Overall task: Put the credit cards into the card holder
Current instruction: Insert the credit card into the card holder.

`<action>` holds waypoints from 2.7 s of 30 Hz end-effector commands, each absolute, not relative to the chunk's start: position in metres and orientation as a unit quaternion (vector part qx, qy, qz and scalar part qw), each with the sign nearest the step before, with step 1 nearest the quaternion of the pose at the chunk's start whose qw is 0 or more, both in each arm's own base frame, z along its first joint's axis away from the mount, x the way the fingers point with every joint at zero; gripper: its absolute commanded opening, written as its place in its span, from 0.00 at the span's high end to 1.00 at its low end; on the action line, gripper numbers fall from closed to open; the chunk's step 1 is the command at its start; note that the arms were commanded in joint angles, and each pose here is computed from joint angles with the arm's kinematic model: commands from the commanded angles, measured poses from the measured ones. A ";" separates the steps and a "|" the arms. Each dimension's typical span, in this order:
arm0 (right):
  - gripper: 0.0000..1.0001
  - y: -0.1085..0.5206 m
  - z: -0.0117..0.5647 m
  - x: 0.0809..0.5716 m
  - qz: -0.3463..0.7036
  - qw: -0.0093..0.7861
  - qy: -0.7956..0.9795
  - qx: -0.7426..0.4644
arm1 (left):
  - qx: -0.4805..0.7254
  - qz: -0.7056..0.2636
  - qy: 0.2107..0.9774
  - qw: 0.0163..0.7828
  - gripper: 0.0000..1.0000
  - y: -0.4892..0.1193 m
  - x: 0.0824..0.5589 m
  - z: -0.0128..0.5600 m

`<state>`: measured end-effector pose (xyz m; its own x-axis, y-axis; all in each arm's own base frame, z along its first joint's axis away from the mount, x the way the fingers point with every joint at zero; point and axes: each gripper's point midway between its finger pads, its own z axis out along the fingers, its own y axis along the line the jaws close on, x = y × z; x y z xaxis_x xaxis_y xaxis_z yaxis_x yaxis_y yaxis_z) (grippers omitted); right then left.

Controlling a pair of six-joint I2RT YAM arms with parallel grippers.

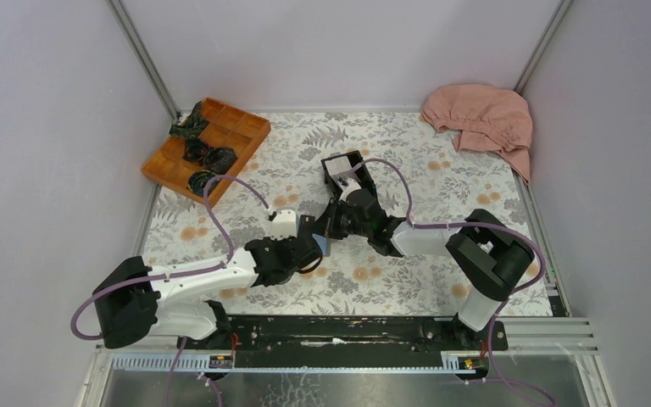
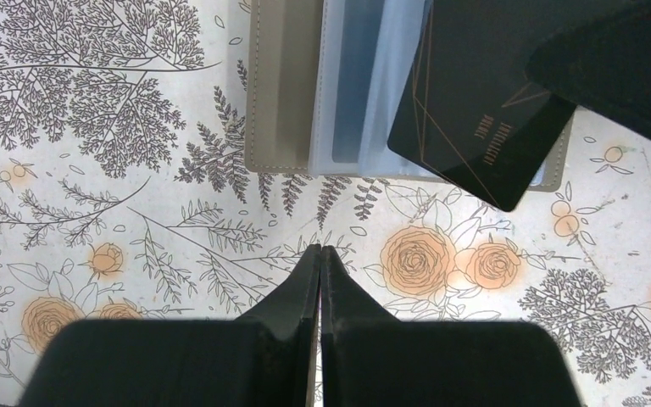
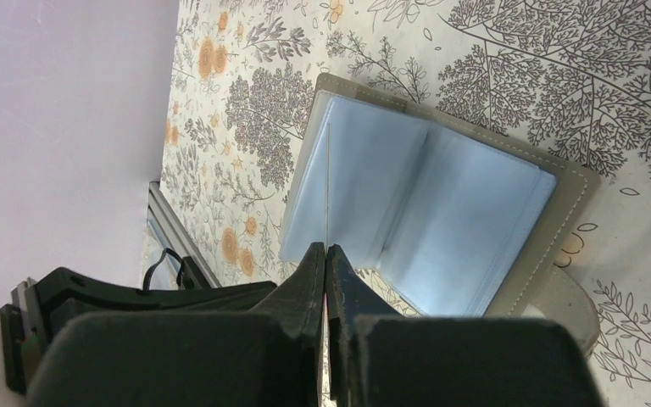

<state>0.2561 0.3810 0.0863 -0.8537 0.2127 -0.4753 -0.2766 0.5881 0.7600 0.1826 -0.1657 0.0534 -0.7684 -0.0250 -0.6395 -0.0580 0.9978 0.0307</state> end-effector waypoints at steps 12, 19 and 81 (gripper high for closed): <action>1.00 0.404 0.082 0.267 0.464 0.273 0.842 -0.028 | -0.038 0.026 0.919 0.392 1.00 -0.171 0.198 0.093; 1.00 0.406 0.073 0.268 0.463 0.267 0.845 -0.026 | -0.039 0.040 0.916 0.398 1.00 -0.176 0.212 0.083; 1.00 0.382 0.048 0.264 0.487 0.226 0.839 0.091 | -0.121 0.048 0.927 0.352 1.00 -0.144 0.230 -0.018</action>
<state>0.2521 0.3811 0.0388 -0.8959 0.3050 -0.3230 -0.1040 0.5628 0.8200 0.2617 -0.1503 0.0127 -0.6160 -0.2387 -0.7507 -0.2870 0.9555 -0.0682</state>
